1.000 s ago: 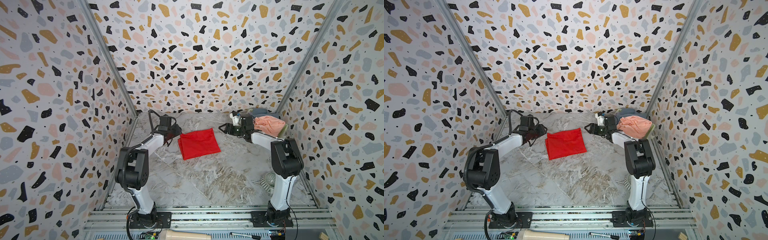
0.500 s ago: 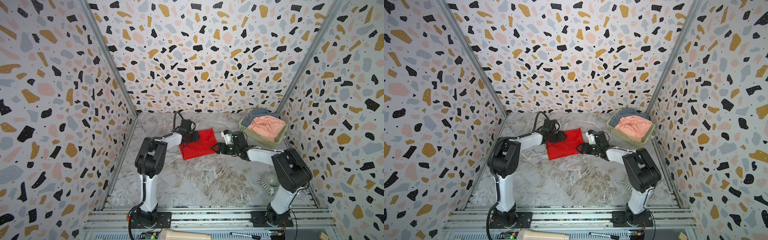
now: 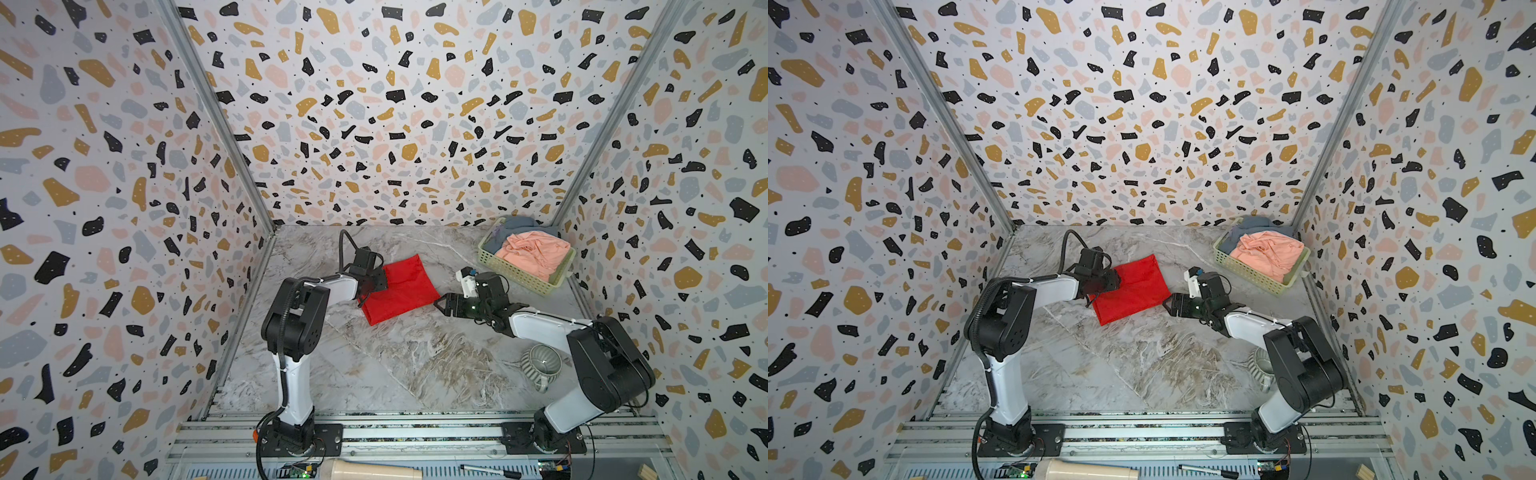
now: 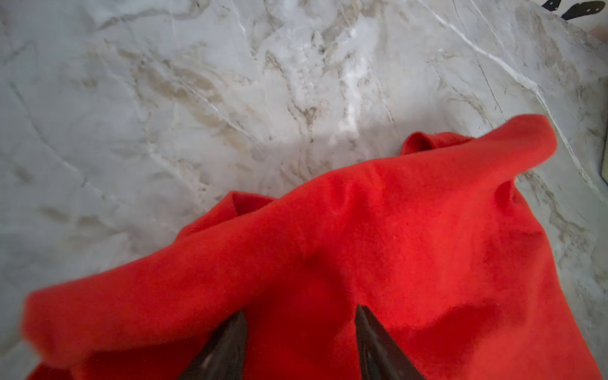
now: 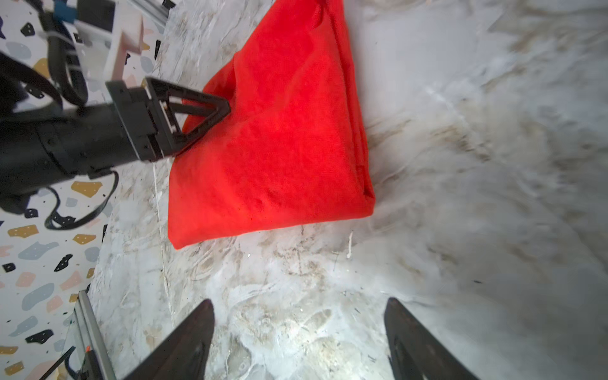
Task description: Fold and stack the t-shirts
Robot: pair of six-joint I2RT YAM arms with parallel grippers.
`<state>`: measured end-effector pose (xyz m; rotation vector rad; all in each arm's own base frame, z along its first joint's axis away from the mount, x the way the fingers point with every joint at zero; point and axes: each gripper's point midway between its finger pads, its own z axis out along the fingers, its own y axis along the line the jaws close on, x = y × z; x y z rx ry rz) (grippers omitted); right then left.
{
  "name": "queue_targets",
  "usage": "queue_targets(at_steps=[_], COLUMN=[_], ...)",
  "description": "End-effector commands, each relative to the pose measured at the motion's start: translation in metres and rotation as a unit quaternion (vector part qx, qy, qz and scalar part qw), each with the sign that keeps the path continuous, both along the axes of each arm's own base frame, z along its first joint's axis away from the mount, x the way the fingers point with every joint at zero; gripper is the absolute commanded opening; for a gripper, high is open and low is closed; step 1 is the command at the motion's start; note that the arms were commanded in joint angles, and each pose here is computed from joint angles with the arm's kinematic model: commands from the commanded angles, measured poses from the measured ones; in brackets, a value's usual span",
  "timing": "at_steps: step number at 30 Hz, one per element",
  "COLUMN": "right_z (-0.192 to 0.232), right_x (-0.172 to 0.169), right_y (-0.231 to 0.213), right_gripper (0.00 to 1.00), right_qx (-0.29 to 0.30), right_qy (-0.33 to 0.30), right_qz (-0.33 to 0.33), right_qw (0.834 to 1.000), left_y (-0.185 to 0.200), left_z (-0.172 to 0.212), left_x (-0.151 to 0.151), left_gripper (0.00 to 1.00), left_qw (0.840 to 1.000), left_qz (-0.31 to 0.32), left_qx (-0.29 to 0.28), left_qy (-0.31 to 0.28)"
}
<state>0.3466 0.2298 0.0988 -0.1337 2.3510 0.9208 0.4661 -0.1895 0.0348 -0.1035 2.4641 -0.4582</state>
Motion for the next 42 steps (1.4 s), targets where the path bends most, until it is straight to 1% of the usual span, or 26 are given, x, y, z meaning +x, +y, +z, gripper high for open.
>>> queue_targets(at_steps=[1,3,6,10,12,14,15,16,18,20,24,27,29,31,34,38,40,42], right_z=[0.02,0.028,0.039,0.053,0.059,0.061,0.06,0.058,0.055,0.05,0.04,0.039,0.041,0.041,0.043,0.056,0.063,0.07], right_x=[0.012,0.015,0.018,0.013,0.008,0.002,-0.001,-0.004,-0.011,-0.016,-0.024,-0.027,-0.026,-0.025,-0.022,-0.019,-0.02,-0.022], right_y=[-0.028,-0.041,-0.06,-0.088,-0.105,-0.122,-0.133,-0.14,-0.148,-0.152,-0.153,-0.156,-0.161,-0.168,-0.186,-0.21,-0.221,-0.234], right_gripper=[0.81,0.81,0.81,0.81,0.81,0.84,0.84,0.85,0.85,0.85,0.85,0.85,0.85,0.86,0.86,0.86,0.87,0.9], right_qx=[-0.008,-0.008,-0.018,-0.038,-0.047,-0.058,-0.064,-0.064,-0.058,-0.053,-0.056,-0.061,-0.066,-0.074,-0.082,-0.082,-0.083,-0.087], right_qy=[-0.027,-0.038,-0.051,-0.068,-0.076,-0.077,-0.073,-0.071,-0.068,-0.062,-0.05,-0.051,-0.054,-0.052,-0.049,-0.057,-0.064,-0.072], right_qz=[-0.044,-0.058,-0.082,-0.125,-0.149,-0.172,-0.186,-0.195,-0.2,-0.201,-0.197,-0.201,-0.207,-0.217,-0.246,-0.277,-0.295,-0.315], right_qw=[0.999,0.998,0.995,0.989,0.985,0.98,0.978,0.976,0.976,0.976,0.977,0.976,0.975,0.972,0.965,0.956,0.95,0.942], left_y=[-0.025,-0.051,-0.103,-0.178,-0.212,-0.242,-0.256,-0.265,-0.271,-0.271,-0.266,-0.265,-0.266,-0.269,-0.279,-0.303,-0.314,-0.32], left_z=[-0.044,-0.046,-0.046,-0.04,-0.033,-0.02,-0.011,-0.001,0.013,0.018,0.015,0.031,0.044,0.052,0.055,0.04,0.03,0.019], left_x=[-0.054,-0.07,-0.096,-0.131,-0.144,-0.151,-0.154,-0.152,-0.144,-0.138,-0.133,-0.135,-0.143,-0.154,-0.173,-0.192,-0.196,-0.193], left_gripper=[0.55,0.55,0.55,0.55,0.55,0.55,0.55,0.55,0.55,0.56,0.56,0.56,0.56,0.56,0.56,0.56,0.56,0.56], left_qw=[0.996,0.994,0.987,0.97,0.961,0.953,0.948,0.948,0.949,0.951,0.956,0.956,0.951,0.945,0.931,0.913,0.91,0.913], left_qz=[-0.042,-0.075,-0.136,-0.228,-0.264,-0.291,-0.302,-0.3,-0.293,-0.292,-0.283,-0.281,-0.293,-0.314,-0.36,-0.408,-0.415,-0.407], left_qx=[0.005,-0.003,-0.014,-0.03,-0.041,-0.064,-0.082,-0.097,-0.112,-0.096,-0.065,-0.082,-0.093,-0.091,-0.062,-0.019,0.003,0.014], left_qy=[0.079,0.082,0.082,0.075,0.069,0.061,0.056,0.049,0.034,0.024,0.029,0.017,0.011,0.004,-0.01,-0.014,-0.017,-0.014])
